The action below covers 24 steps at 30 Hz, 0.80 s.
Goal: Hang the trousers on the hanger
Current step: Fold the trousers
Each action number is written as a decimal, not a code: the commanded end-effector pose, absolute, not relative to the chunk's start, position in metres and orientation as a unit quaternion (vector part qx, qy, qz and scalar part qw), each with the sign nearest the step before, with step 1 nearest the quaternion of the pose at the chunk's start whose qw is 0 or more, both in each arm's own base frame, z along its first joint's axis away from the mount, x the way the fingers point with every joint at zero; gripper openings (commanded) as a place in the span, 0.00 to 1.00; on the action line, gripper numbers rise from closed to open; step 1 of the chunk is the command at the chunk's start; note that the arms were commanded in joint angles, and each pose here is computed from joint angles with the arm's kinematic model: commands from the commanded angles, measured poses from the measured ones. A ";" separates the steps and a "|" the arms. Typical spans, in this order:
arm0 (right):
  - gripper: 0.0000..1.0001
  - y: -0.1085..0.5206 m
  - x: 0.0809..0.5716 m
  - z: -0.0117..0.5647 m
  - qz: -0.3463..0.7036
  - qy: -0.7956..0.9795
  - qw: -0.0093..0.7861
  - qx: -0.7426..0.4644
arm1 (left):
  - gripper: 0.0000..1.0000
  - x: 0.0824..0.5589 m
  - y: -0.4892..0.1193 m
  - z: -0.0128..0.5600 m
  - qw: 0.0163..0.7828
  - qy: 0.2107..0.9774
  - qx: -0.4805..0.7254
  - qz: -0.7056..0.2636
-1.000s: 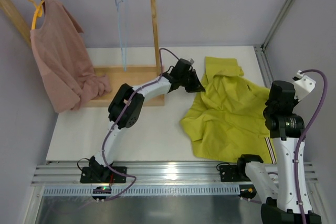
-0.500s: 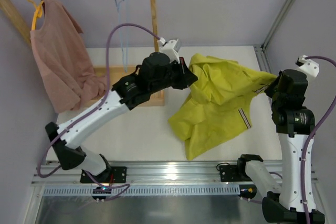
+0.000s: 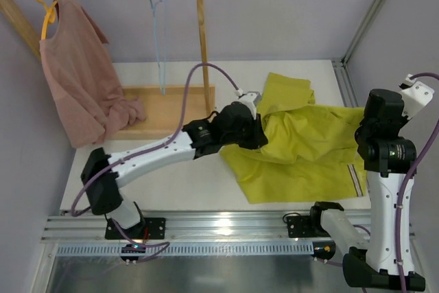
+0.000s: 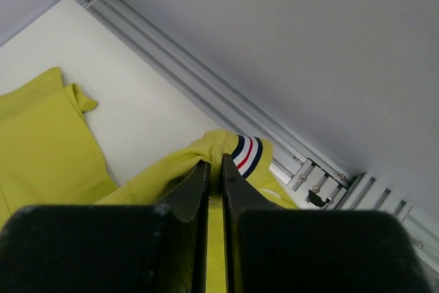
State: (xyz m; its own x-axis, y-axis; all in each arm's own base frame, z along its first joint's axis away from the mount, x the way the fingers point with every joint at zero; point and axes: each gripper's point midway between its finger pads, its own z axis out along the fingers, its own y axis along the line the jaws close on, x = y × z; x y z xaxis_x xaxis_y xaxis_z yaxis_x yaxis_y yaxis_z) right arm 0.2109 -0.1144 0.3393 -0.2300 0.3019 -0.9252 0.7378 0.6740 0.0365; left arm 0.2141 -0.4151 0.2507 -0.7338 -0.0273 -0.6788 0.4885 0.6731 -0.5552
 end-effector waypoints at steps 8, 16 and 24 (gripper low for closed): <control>0.04 -0.093 0.199 0.282 -0.130 0.752 0.533 0.366 | 0.73 0.263 -0.473 0.243 0.342 0.848 0.199 -0.353; 0.04 -0.096 0.187 0.261 -0.139 0.747 0.526 0.383 | 0.75 0.377 -0.452 0.225 0.364 0.872 0.115 -0.306; 0.04 -0.066 0.208 0.221 -0.058 0.782 0.516 0.345 | 0.67 0.432 -0.479 0.150 0.310 0.870 0.094 -0.371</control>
